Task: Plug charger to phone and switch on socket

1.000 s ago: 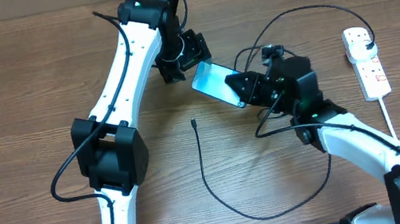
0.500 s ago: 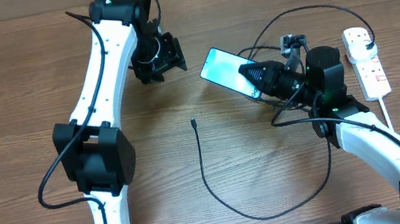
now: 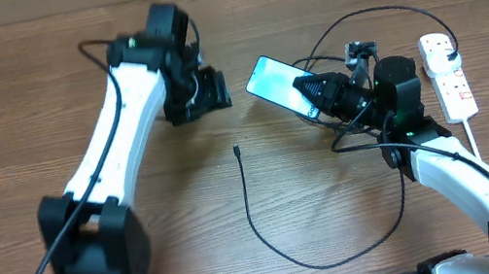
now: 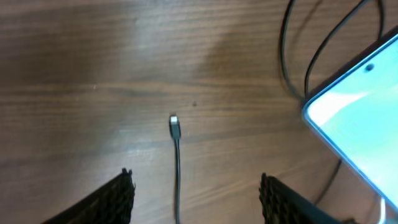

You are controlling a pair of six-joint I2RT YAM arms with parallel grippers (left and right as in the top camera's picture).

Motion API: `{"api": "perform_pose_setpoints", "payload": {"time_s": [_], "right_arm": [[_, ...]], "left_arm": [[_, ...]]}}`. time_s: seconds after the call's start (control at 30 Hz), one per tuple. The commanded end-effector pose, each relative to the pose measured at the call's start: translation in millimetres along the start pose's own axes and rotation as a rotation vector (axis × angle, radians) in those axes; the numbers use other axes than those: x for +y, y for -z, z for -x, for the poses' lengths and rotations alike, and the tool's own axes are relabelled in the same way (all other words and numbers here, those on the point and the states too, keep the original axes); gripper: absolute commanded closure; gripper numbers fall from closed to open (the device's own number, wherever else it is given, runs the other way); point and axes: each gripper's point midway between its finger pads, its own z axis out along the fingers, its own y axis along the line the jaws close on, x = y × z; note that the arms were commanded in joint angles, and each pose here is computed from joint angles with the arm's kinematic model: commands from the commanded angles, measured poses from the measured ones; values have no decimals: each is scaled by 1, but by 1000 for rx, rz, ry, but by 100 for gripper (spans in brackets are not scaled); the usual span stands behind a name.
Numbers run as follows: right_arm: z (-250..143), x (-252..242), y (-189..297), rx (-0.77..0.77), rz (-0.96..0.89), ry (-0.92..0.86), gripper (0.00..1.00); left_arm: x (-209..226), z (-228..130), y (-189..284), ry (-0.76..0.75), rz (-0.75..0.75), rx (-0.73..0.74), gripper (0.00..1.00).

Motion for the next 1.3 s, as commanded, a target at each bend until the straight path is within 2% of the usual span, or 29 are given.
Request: {"api": "perform_pose_setpoints", "payload": {"time_s": [0.0,0.07,0.17,0.2,0.23,0.3,0.37,0.47,0.57,0.8,0.97,1.27], "right_arm": [[18,33,6,-49,65,46,96],[20,31,6,-60,56,30,96],[27,27,6,-95,40,-86,96],[31,27,7,-111,42,-130,96],[34,29,8,-123,50,-154,96],[40,31,9,-147,68,-194,96],[45,31,8,-166,77,-242,96],[50,25,5,-190,75,-343,96],[56,20,-1,-208,98,-463,96],[66,30,-17,-222,242,-585,96],[61,25,-30,-213,257,-618,96],[62,29,-39,-286,286,-599,96]], "left_arm": [[-11,-15,7,-64,-111,-58,29],[-26,-12,7,-69,-217,-116,26],[-43,3,11,-42,-350,-210,17],[-49,9,14,-43,-397,-234,11],[-58,17,19,-60,-463,-265,0],[-71,33,31,-67,-576,-321,0],[-72,50,42,-26,-624,-375,0],[-76,66,52,-49,-649,-451,1],[-70,72,50,-31,-614,-483,1],[-63,81,38,146,-607,-467,0],[-81,90,32,148,-724,-442,0],[-100,92,2,185,-784,-397,0]]}}
